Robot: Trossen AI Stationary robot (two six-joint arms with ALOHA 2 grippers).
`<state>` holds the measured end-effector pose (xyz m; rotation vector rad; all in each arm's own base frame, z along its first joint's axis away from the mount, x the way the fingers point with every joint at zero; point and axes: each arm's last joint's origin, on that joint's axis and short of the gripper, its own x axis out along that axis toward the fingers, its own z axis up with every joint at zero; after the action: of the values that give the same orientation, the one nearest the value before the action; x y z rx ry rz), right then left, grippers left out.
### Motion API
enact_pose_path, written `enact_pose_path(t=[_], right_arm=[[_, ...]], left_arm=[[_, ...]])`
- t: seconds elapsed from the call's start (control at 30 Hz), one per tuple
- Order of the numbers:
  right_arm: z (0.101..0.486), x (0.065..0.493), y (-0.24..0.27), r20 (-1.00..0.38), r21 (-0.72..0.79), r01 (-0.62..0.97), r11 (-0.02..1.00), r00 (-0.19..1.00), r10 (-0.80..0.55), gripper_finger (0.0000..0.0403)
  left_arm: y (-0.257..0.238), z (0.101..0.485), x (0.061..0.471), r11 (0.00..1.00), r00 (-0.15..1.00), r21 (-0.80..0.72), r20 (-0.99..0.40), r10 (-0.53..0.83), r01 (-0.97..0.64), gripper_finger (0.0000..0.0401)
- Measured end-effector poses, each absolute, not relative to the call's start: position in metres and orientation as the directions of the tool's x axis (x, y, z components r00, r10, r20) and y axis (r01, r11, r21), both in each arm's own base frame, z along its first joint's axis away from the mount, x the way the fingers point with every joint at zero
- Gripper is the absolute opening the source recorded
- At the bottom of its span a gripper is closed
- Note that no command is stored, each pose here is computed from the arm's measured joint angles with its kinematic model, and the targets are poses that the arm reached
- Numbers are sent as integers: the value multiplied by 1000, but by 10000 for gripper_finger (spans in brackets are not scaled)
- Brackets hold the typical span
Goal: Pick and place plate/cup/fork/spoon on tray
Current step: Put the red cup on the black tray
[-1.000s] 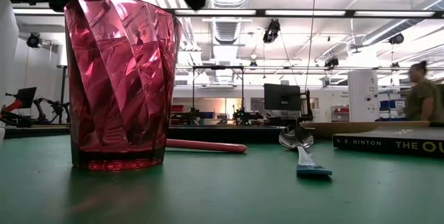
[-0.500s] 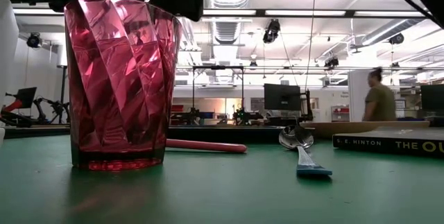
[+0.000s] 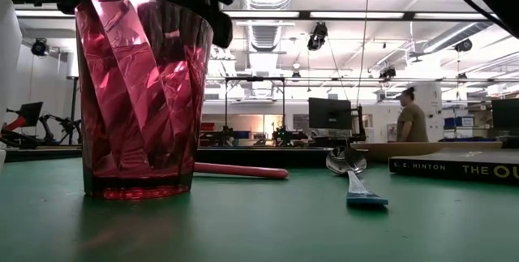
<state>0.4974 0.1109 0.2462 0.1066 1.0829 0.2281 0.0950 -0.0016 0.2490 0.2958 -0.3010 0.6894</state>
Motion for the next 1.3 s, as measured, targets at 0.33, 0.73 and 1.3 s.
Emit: enact_pose_path(t=[0.33, 0.73, 1.3], right_arm=[[237, 503, 112, -848, 241, -154, 958, 447, 285, 178], [237, 505, 109, -845, 237, -157, 959, 454, 283, 124], [237, 504, 109, -845, 233, -172, 957, 452, 287, 20]], left_arm=[[-2, 249, 95, 734, 732, 167, 365, 575, -659, 15], [-2, 249, 95, 734, 733, 167, 365, 574, -659, 15], [-2, 249, 95, 734, 732, 167, 365, 575, -659, 15]])
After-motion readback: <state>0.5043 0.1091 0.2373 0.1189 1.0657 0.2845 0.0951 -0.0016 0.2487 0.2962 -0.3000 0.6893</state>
